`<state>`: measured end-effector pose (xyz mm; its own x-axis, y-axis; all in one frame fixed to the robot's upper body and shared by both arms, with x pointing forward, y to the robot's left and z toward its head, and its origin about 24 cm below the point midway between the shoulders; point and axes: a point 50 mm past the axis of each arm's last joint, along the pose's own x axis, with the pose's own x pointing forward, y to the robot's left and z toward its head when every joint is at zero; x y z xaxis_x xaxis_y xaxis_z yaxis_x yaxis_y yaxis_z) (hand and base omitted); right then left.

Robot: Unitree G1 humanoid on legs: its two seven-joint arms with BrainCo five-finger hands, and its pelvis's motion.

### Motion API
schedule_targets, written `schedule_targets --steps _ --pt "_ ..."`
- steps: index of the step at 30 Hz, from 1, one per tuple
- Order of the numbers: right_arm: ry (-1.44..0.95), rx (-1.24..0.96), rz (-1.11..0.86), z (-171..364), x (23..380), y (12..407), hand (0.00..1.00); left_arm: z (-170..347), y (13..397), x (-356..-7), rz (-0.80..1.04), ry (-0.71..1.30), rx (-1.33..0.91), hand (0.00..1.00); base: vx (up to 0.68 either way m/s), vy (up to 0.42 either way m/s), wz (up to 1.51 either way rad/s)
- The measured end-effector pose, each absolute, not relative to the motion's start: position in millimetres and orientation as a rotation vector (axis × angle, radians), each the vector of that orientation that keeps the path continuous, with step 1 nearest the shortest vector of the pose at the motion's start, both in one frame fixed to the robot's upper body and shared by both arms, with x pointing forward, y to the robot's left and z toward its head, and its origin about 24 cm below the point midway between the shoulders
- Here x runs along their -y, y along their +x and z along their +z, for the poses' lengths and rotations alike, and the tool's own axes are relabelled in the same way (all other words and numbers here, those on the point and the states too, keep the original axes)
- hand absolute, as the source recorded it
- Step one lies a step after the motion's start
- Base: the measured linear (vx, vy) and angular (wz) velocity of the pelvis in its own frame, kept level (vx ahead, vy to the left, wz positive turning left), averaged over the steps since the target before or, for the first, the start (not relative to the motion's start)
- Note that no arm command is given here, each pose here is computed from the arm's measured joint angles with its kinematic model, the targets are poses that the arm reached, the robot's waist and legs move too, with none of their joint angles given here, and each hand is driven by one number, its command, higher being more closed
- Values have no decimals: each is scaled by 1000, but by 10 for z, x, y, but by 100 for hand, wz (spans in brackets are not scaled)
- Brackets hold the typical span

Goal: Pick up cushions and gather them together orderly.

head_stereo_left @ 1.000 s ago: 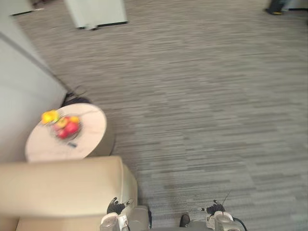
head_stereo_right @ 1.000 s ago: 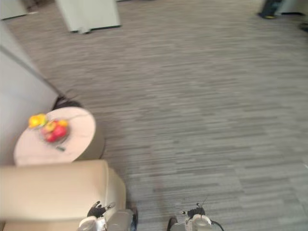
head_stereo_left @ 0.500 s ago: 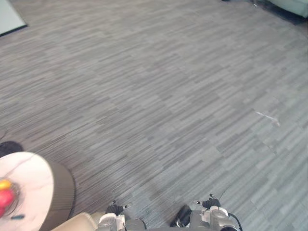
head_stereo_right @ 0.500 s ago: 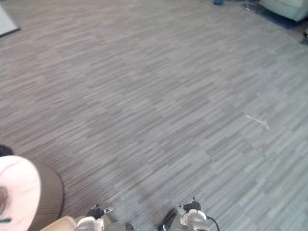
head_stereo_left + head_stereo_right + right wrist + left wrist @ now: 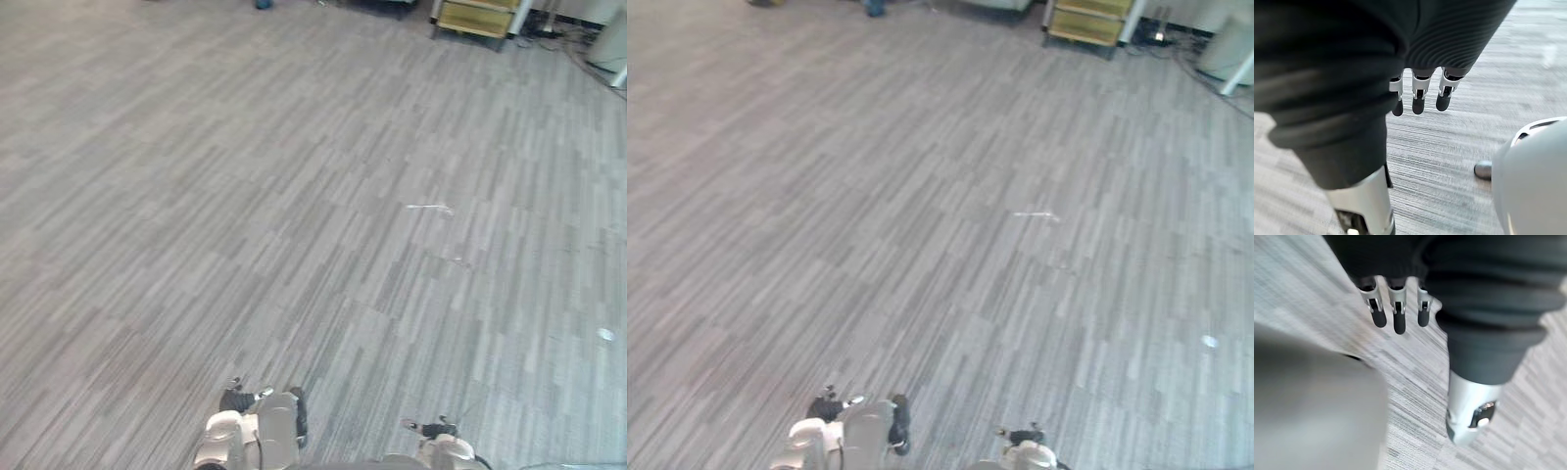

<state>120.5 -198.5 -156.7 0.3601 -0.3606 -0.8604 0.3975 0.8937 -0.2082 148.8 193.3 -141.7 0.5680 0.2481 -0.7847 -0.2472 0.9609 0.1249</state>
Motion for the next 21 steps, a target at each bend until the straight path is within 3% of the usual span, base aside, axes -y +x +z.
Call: schedule_targets --steps 9,16,21 --pt "35 -1007 -468 -1462 2055 1432 0 -1476 1367 -1991 275 53 -990 0 531 17 -32" --pt "-37 -1002 -513 -1405 2415 1386 0 -1546 1258 -1763 235 17 -1032 0 552 -258 20" --pt "42 -1010 -507 -1456 2170 1392 0 -1450 1416 -1795 280 -23 -947 0 625 -269 -7"
